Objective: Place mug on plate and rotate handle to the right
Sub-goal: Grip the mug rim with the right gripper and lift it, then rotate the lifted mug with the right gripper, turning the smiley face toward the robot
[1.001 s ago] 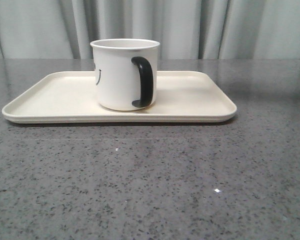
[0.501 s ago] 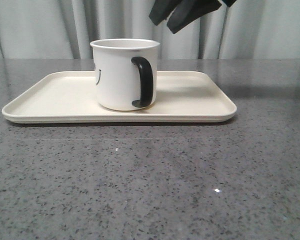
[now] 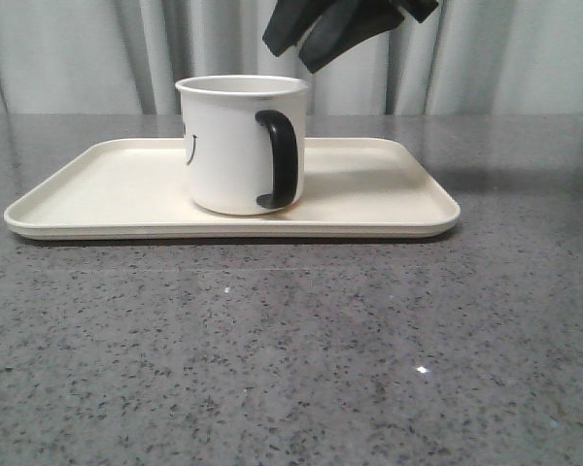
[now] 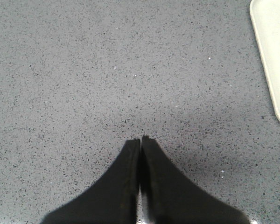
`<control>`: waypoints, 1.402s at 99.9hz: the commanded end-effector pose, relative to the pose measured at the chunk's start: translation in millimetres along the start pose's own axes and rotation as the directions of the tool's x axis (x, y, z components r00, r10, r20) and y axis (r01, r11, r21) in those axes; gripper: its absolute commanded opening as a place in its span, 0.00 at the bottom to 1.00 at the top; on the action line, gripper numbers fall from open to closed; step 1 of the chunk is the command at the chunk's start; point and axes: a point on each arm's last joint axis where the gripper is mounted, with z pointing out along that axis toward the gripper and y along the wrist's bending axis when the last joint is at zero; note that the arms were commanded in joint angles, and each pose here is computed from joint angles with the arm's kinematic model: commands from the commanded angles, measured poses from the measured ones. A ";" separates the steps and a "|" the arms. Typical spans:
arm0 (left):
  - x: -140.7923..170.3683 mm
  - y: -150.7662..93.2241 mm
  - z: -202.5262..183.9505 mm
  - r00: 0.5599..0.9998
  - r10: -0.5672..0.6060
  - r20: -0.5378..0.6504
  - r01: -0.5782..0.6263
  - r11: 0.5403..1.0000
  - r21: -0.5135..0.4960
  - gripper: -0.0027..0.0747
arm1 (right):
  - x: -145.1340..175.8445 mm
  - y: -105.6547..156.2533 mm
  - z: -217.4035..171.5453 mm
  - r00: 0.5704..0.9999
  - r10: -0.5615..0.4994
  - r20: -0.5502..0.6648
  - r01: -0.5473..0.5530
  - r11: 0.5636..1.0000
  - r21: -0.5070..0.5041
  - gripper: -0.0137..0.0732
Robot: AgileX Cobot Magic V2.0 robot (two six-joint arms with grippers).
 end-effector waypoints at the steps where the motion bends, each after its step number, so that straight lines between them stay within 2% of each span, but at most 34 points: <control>1: -6.4 1.2 -9.9 0.997 -0.010 0.079 0.010 1.000 -0.002 0.01 | -13.9 13.3 -21.2 0.994 -0.018 0.110 0.020 1.000 -0.012 0.56; 37: -6.2 1.1 -9.9 0.997 -0.011 0.077 0.011 1.000 0.000 0.01 | -14.4 7.2 -12.6 0.994 -0.006 0.109 0.007 1.000 -0.005 0.56; 65: -6.2 1.1 -9.9 0.997 -0.011 0.077 0.011 1.000 0.000 0.01 | -6.3 -3.9 10.4 1.000 0.024 0.016 -0.024 0.999 -0.033 0.56; 70: -6.2 1.1 -9.9 0.997 -0.011 0.077 0.011 1.000 0.000 0.01 | -6.1 -3.8 10.4 1.000 0.024 0.014 -0.024 0.999 -0.034 0.52; 75: -6.2 1.1 -9.9 0.997 -0.011 0.077 0.011 1.000 0.000 0.01 | -6.0 -3.8 10.4 1.000 0.024 0.013 -0.024 0.999 -0.034 0.42; 90: -6.2 1.1 -9.9 0.997 -0.011 0.077 0.011 1.000 0.000 0.01 | -6.1 -3.8 10.4 1.000 0.023 0.014 -0.023 0.999 -0.033 0.02; 106: -6.2 1.1 -9.9 0.997 -0.011 0.077 0.011 1.000 0.000 0.01 | -7.6 -3.5 9.7 0.999 0.023 0.024 -0.023 0.999 -0.033 0.03; 124: -6.0 1.1 -9.9 0.997 -0.011 0.074 0.011 1.000 0.000 0.01 | -27.8 10.0 -11.6 0.993 -0.091 0.081 0.095 0.995 -0.042 0.03; 132: -6.0 1.1 -9.9 0.997 -0.011 0.074 0.011 1.000 0.000 0.01 | -40.2 21.8 -30.6 0.977 -0.189 0.101 0.194 0.980 -0.040 0.03; 140: -5.7 1.0 -10.5 0.997 -0.011 0.076 0.011 1.000 0.001 0.01 | -52.1 31.4 -54.0 0.946 -0.307 0.104 0.307 0.952 0.019 0.03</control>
